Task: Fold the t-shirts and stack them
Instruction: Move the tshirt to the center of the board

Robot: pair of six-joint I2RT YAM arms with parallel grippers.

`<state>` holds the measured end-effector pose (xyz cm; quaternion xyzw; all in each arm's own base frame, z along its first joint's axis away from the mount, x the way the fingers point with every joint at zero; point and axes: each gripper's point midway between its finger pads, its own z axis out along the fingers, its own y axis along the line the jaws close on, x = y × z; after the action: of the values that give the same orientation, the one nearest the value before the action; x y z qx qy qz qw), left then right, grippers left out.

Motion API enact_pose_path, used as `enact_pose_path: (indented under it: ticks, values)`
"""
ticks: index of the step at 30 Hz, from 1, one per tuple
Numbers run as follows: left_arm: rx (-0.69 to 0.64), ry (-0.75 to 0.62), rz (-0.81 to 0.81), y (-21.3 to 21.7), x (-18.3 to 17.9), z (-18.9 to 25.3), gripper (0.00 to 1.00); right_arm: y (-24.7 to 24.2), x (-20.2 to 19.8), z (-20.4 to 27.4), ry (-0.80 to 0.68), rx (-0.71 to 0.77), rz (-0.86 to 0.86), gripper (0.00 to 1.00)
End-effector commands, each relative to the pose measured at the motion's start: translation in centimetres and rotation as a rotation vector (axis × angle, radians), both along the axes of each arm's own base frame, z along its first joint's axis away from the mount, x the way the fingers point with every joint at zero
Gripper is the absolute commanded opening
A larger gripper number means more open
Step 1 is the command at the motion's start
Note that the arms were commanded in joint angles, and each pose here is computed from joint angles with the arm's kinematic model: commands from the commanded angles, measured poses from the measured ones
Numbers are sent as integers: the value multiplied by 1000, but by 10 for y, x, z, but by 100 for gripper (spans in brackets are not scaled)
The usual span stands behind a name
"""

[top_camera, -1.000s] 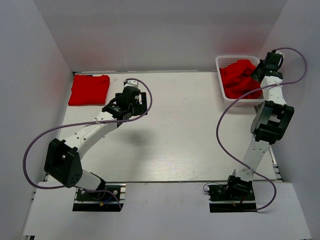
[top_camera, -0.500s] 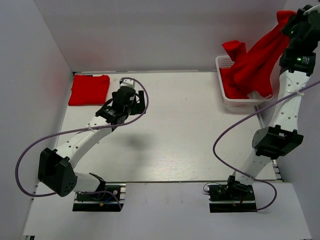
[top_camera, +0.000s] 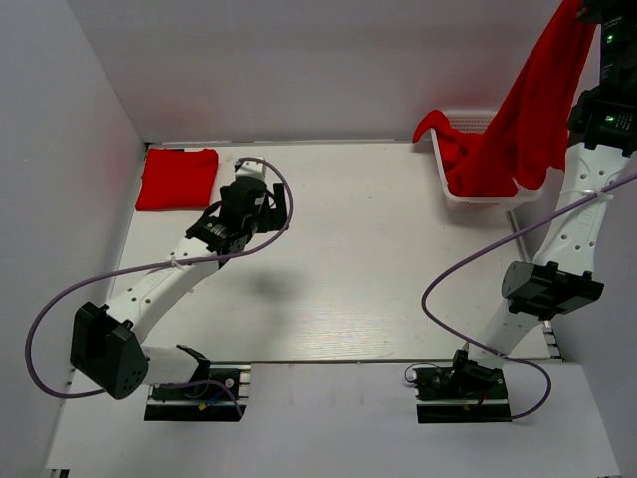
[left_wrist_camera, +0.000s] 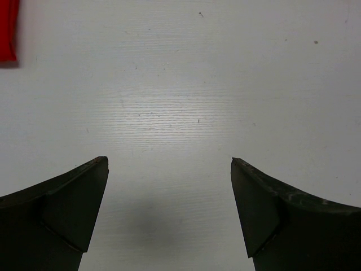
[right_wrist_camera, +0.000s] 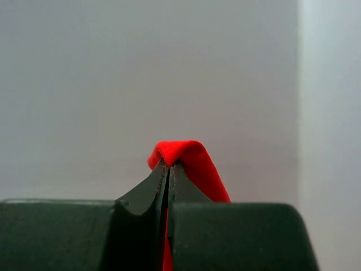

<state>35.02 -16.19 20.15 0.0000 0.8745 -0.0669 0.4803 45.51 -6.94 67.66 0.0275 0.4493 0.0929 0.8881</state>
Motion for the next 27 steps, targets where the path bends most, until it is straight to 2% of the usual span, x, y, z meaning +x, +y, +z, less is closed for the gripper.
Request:
enact_pose_path:
  ticks: [1,3,5,10,13,19,24,27]
  values:
    - [-33,-49,-6,4,-6,16,99,60,-73,67,-253,-103,233,0]
    - [-39,-58,-6,4,-7,20,99,87,-97,78,-301,-122,350,0]
    - [-34,-50,-6,5,-8,18,99,109,-104,75,-287,-129,458,0]
    - [-50,-32,-2,5,-13,17,99,162,-130,78,-330,-169,619,0]
    - [-44,-21,-2,7,-17,16,99,188,-134,79,-362,-172,678,0]
    - [-58,-23,31,15,-24,21,99,260,-111,53,-331,-173,814,0]
    - [-63,-19,97,29,-34,22,99,316,-73,-7,-171,-201,899,0]
    - [-72,1,122,35,-43,15,99,346,-35,-99,18,-248,933,0]
